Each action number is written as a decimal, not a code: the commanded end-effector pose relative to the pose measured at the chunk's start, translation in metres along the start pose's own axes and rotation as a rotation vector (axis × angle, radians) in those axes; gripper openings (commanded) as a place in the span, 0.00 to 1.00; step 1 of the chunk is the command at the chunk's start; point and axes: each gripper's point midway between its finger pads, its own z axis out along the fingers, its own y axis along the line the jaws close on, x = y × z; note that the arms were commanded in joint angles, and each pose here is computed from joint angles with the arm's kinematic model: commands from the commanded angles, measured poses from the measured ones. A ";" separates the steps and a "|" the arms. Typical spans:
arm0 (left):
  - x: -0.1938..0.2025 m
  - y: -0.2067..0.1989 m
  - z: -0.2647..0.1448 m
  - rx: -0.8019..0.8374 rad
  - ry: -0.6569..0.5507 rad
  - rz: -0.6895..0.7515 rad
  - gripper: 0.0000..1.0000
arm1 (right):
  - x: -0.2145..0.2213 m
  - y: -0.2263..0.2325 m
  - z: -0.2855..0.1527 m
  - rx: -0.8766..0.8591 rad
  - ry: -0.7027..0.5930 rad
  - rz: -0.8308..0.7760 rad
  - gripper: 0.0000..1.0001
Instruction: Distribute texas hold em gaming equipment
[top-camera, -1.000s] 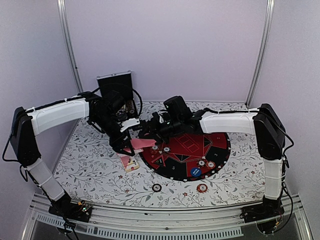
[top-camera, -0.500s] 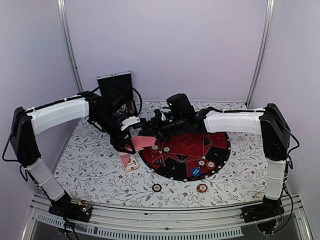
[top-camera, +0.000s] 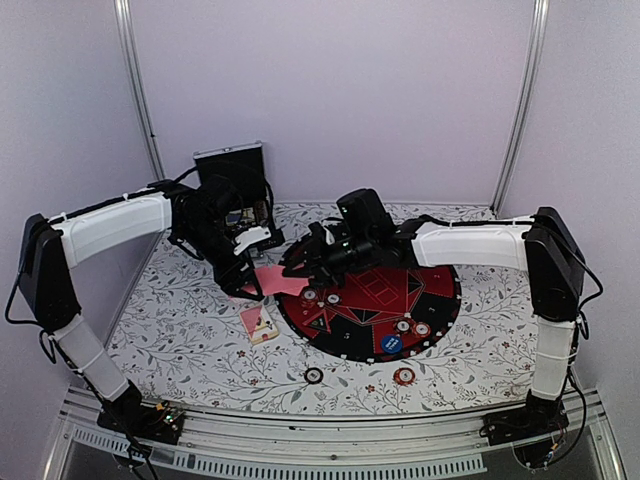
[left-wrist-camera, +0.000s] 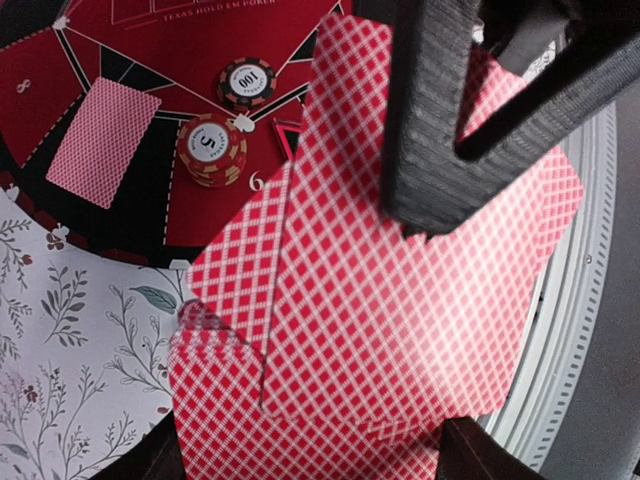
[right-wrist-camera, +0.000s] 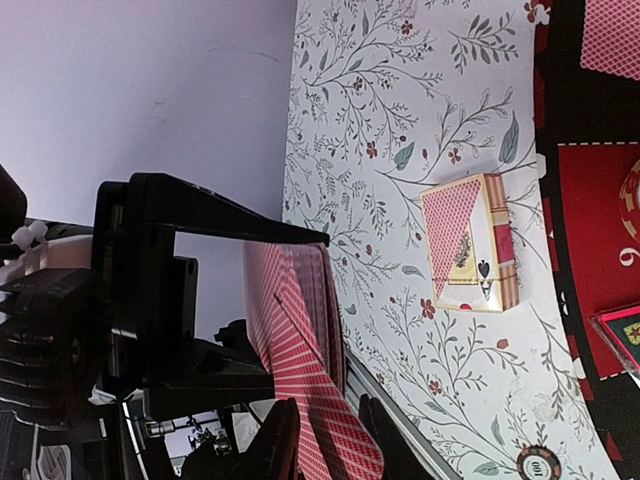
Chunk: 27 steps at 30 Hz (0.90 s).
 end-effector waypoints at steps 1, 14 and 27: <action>-0.008 -0.003 -0.011 -0.005 -0.049 0.037 0.10 | 0.004 0.026 -0.011 -0.078 0.027 -0.042 0.23; -0.004 -0.014 -0.013 0.034 -0.069 0.081 0.10 | 0.002 0.033 -0.007 -0.127 0.084 -0.053 0.16; -0.010 -0.015 -0.015 0.033 -0.090 0.107 0.11 | 0.007 0.025 0.005 -0.086 0.128 -0.062 0.16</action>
